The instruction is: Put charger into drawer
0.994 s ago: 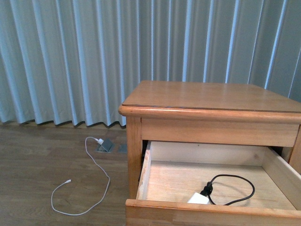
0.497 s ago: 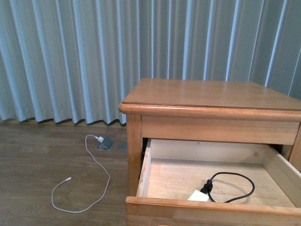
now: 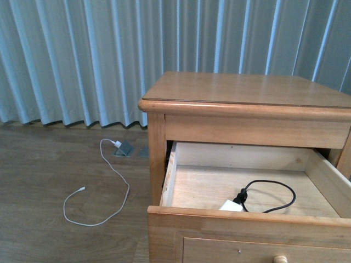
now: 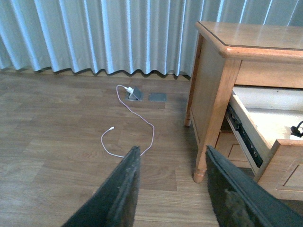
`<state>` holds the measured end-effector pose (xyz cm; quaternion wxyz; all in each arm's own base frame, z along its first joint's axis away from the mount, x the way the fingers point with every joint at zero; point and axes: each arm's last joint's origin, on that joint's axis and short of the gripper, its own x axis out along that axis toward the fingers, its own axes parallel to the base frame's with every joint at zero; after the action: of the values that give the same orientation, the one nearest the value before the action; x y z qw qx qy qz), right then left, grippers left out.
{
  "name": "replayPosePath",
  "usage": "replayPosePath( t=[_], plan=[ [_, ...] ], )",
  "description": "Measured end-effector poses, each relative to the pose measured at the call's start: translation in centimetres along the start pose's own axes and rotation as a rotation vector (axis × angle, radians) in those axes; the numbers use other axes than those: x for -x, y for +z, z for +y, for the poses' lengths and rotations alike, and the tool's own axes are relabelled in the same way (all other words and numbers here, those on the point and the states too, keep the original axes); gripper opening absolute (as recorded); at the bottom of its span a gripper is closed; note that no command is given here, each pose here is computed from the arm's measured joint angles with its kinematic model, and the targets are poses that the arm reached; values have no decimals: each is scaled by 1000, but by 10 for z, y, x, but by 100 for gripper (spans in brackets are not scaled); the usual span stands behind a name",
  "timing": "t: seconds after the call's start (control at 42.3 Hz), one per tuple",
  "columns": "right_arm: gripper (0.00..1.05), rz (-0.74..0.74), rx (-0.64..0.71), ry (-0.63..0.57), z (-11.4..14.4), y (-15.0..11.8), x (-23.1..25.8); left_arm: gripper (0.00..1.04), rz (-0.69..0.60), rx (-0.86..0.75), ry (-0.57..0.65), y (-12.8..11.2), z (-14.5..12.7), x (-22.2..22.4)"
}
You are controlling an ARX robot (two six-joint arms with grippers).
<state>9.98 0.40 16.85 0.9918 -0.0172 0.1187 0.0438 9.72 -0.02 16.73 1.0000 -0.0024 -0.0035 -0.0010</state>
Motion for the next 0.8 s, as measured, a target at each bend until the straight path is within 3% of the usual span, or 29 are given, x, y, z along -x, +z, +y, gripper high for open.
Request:
replayPosePath(
  t=[0.095, 0.284, 0.544, 0.804],
  plan=[
    [96, 127, -25, 49, 3, -1, -5, 58, 0, 0, 0, 0, 0, 0],
    [96, 372, -126, 176, 13, 8, -40, 99, 0, 0, 0, 0, 0, 0],
    [96, 498, -139, 178, 33, 5, -100, 99, 0, -1, 0, 0, 0, 0],
    [96, 490, -112, 86, 43, 4, -159, 99, 0, -1, 0, 0, 0, 0]
  ],
)
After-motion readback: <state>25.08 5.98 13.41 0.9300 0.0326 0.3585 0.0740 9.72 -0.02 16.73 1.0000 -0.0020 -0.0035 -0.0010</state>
